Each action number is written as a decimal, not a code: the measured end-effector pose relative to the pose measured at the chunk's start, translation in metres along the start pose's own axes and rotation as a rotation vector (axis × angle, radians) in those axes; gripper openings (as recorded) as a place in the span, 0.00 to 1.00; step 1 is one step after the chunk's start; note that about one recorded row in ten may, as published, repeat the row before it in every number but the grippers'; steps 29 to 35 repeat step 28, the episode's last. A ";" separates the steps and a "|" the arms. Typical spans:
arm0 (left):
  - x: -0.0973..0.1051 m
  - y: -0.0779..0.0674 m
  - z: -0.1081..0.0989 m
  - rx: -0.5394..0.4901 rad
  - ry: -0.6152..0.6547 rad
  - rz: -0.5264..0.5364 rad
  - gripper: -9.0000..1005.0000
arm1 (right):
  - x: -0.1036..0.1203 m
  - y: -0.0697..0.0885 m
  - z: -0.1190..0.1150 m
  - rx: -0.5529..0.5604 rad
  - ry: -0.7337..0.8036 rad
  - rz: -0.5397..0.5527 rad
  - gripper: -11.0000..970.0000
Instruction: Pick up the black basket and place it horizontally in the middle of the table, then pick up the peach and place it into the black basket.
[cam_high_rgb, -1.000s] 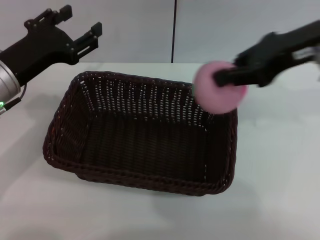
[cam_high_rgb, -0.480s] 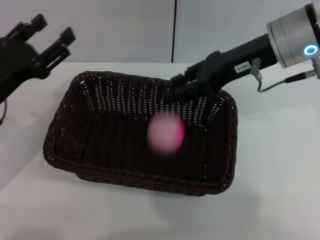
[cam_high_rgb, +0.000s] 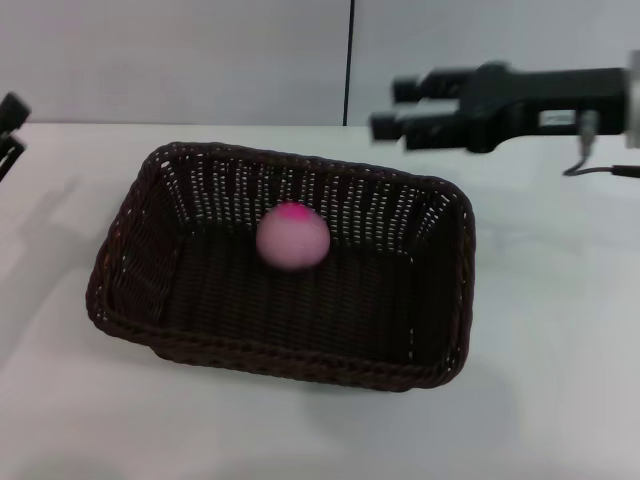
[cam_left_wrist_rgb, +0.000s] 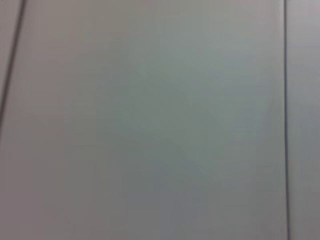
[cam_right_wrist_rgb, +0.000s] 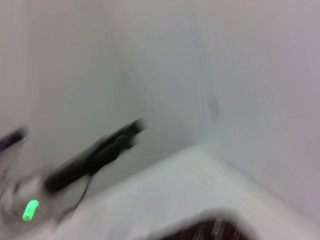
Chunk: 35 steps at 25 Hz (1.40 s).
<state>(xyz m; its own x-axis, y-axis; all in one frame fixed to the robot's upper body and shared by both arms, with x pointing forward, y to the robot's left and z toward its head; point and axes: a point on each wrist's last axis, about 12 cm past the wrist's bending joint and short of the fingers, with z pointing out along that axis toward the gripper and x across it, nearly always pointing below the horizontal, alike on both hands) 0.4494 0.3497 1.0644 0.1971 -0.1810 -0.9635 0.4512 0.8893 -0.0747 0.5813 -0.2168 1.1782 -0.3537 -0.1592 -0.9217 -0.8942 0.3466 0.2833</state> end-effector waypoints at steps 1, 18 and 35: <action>0.001 -0.002 -0.008 -0.016 -0.029 0.020 0.74 | 0.010 -0.001 -0.009 0.027 -0.073 -0.015 0.77; 0.028 -0.018 -0.039 -0.230 -0.030 0.165 0.74 | 0.161 0.023 -0.052 0.743 -0.766 -0.197 0.76; 0.038 -0.023 -0.038 -0.274 0.014 0.152 0.74 | 0.171 0.017 -0.054 0.827 -0.735 -0.113 0.76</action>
